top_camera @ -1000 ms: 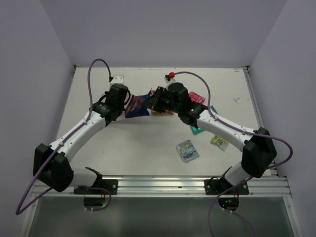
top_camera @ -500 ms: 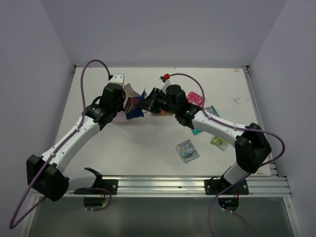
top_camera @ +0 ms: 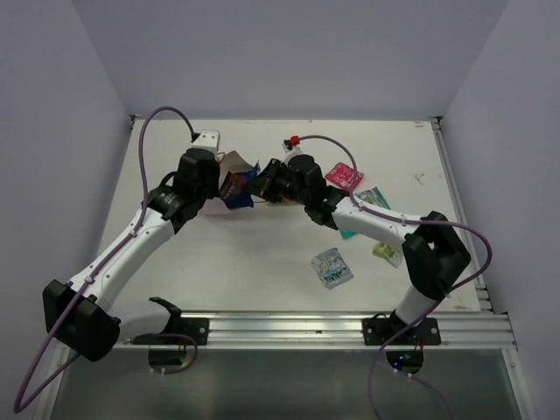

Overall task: Place the snacks into the paper bag
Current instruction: Place the snack in the paper bag.

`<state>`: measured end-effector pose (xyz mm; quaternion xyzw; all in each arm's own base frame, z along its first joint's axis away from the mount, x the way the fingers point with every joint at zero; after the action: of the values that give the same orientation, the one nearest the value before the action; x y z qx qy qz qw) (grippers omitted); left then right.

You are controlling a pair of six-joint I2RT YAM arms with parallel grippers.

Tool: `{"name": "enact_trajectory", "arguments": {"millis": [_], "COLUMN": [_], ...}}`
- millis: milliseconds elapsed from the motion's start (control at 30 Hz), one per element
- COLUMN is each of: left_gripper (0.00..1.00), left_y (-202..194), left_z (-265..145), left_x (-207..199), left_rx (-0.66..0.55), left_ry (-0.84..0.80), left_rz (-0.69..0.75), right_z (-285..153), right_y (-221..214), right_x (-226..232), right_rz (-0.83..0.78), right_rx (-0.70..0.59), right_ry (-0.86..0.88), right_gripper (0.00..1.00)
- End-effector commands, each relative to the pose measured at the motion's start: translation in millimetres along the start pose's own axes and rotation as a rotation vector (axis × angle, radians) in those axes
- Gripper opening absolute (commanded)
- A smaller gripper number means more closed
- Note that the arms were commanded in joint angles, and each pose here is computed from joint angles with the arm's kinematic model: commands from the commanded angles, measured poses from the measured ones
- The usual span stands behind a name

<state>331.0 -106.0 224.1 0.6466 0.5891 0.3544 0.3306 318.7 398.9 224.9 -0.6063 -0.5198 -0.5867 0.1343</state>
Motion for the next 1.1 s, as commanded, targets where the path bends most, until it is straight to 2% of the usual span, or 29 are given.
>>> {"name": "enact_trajectory", "arguments": {"millis": [0, 233, 400, 600, 700, 767, 867, 1067], "left_gripper": [0.0, 0.0, 0.0, 0.0, 0.0, 0.0, 0.0, 0.0], "left_y": [15, 18, 20, 16, 16, 14, 10, 5], "left_z": [-8, -9, -8, -11, -13, -12, -9, -7], "left_x": [-2, 8, 4, 7, 11, 10, 3, -8], "left_rx": [-0.056, -0.072, -0.082, -0.08, -0.092, -0.09, -0.075, -0.059], "left_ry": [-0.005, 0.054, 0.031, 0.042, 0.06, 0.056, 0.021, -0.038], "left_rz": [-0.065, -0.087, -0.103, -0.111, -0.119, -0.118, -0.125, -0.15], "right_z": [17, 38, 52, 55, 53, 54, 61, 77], "right_y": [2, -10, -16, -24, -29, -29, -25, -29], "right_x": [4, -15, -31, -57, -65, -66, -57, -49], "right_rz": [0.03, 0.033, 0.059, 0.067, 0.068, 0.072, 0.078, 0.096], "right_rx": [-0.035, -0.023, -0.02, -0.011, -0.002, -0.002, -0.009, 0.006], "right_ry": [0.013, -0.086, -0.122, -0.205, -0.221, -0.219, -0.191, -0.169], "right_gripper": [0.0, 0.0, 0.0, 0.12, 0.14, 0.11, 0.01, 0.0]}}
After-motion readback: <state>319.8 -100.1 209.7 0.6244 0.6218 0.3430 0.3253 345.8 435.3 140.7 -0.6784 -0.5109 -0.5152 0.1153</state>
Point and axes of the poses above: each gripper's point midway between its finger pads, its own z axis out along the fingers, its own x axis along the line the jaws close on, y = z × x, the point moved 1 cm from there along -z, back along the fingers, and after that the axes turned 1 degree about z, right-handed, at the moved point
